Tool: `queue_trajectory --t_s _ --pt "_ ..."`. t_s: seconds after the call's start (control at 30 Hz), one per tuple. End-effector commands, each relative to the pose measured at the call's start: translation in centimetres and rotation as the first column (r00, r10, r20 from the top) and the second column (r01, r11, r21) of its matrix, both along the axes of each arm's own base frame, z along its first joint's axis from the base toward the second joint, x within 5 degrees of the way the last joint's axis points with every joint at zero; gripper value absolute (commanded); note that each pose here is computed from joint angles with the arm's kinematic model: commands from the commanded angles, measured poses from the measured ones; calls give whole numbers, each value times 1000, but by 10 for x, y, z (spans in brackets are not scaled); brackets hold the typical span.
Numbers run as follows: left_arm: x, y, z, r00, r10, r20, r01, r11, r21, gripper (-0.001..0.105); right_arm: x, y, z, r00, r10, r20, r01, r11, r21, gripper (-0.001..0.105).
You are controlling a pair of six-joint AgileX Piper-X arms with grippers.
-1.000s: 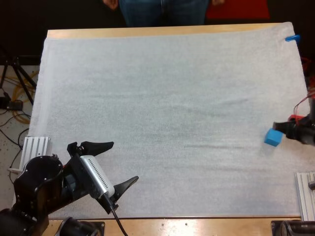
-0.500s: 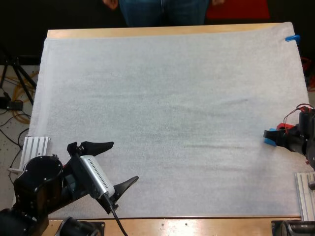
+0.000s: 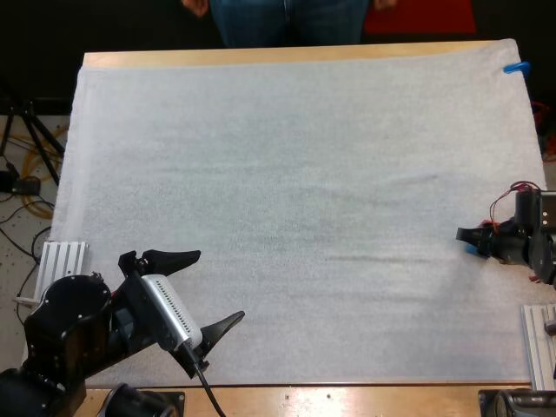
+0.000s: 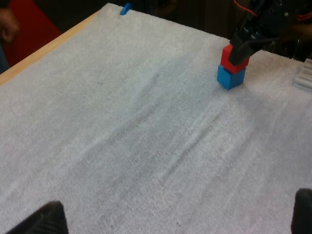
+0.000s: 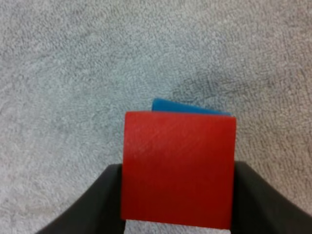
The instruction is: Stack red cube on blue cube
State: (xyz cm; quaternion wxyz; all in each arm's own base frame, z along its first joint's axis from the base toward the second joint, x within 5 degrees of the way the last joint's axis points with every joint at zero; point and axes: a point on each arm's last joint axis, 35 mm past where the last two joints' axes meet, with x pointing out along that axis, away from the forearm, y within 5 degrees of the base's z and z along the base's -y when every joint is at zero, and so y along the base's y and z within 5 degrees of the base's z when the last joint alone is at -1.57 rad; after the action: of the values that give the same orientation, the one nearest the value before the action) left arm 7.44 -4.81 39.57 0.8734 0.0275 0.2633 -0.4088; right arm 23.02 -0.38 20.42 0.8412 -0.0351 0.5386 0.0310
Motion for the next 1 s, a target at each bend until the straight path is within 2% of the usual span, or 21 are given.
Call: queue_trajectory --t_s 0.0,0.37,0.43,0.6,0.7,0.97 --pt "0 -1 2 1000 -16 12 16 1000 -3 87 1 -1 1 1000 -5 13 5 1000 13 0" --pt "0 -1 2 1000 -16 12 16 1000 -3 87 1 -1 1 1000 -26 15 25 999 23 1" --pt "0 -1 2 1000 -16 12 16 1000 -3 87 1 -1 1 1000 -23 15 22 1000 21 10" --pt "0 -1 2 1000 -16 12 16 1000 -3 87 1 -1 1 1000 -23 16 23 1000 22 51" --pt "0 -1 2 1000 -16 12 16 1000 -3 87 2 -1 2 999 -24 23 23 1000 20 57" --pt "0 -1 2 1000 -16 12 16 1000 -3 87 6 -1 10 998 -29 50 29 1000 8 56"
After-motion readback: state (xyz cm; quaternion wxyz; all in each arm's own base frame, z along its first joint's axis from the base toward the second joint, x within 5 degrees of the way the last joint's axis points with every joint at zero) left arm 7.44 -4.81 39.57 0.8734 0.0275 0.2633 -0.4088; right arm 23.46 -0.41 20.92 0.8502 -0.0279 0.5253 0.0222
